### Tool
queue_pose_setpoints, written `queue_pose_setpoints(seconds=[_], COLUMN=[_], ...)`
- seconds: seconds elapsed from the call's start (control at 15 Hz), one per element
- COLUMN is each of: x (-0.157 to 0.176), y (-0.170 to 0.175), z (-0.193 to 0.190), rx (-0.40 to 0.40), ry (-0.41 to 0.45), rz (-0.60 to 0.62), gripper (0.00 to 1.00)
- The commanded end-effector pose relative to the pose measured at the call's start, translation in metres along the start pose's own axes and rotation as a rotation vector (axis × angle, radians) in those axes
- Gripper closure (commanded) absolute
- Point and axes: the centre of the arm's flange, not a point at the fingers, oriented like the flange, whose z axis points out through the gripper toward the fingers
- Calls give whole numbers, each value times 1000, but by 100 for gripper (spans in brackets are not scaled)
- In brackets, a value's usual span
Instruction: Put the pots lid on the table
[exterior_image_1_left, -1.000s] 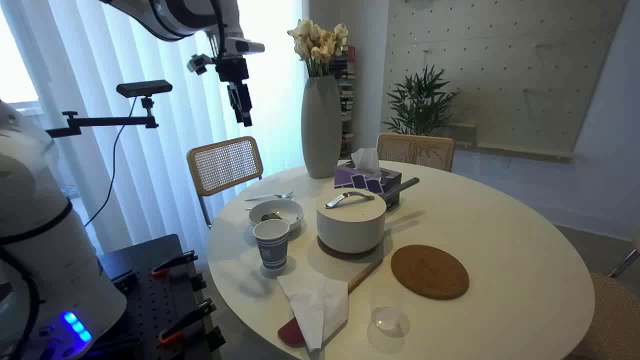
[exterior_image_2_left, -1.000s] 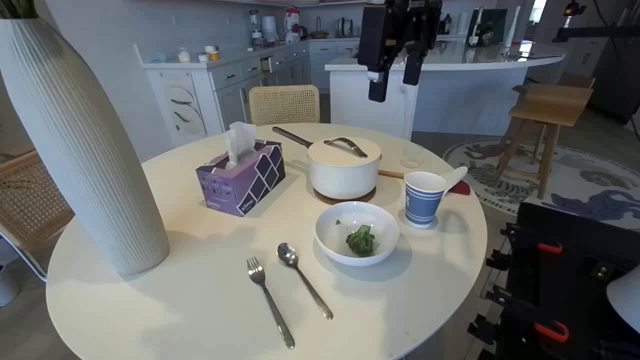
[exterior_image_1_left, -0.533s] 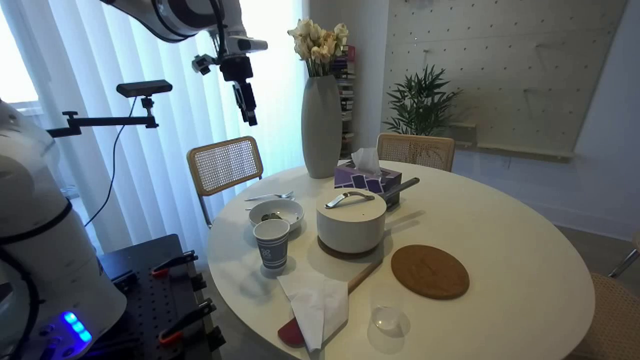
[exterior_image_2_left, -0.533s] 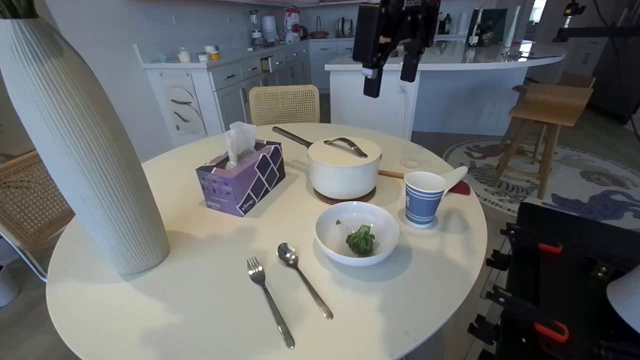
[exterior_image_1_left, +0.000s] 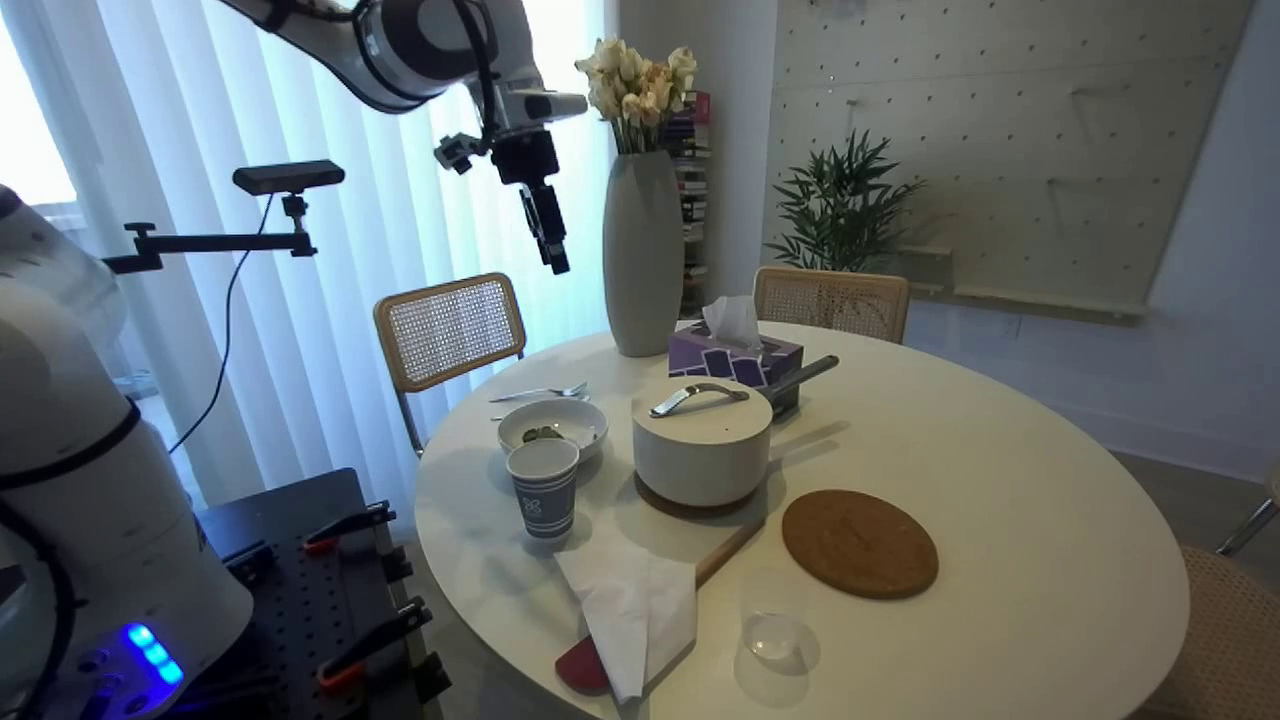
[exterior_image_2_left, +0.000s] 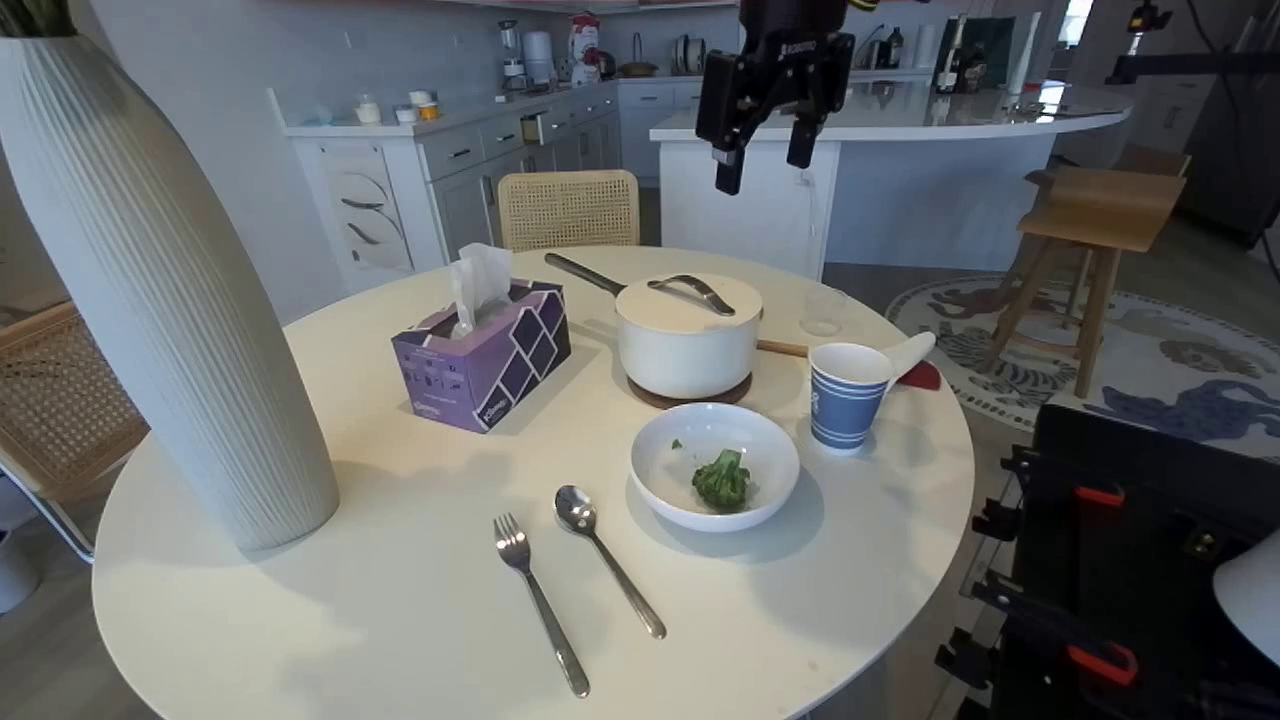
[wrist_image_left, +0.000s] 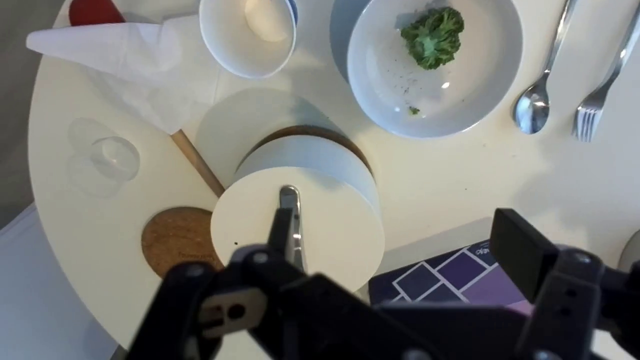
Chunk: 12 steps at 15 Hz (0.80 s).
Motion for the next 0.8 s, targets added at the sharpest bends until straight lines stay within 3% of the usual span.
queue_pose_setpoints(seconds=[0.0, 0.73], x=[30, 102], y=[14, 50], z=[24, 80], rx=[-1, 54], ry=[12, 25], rz=[10, -46], gripper=[0, 0])
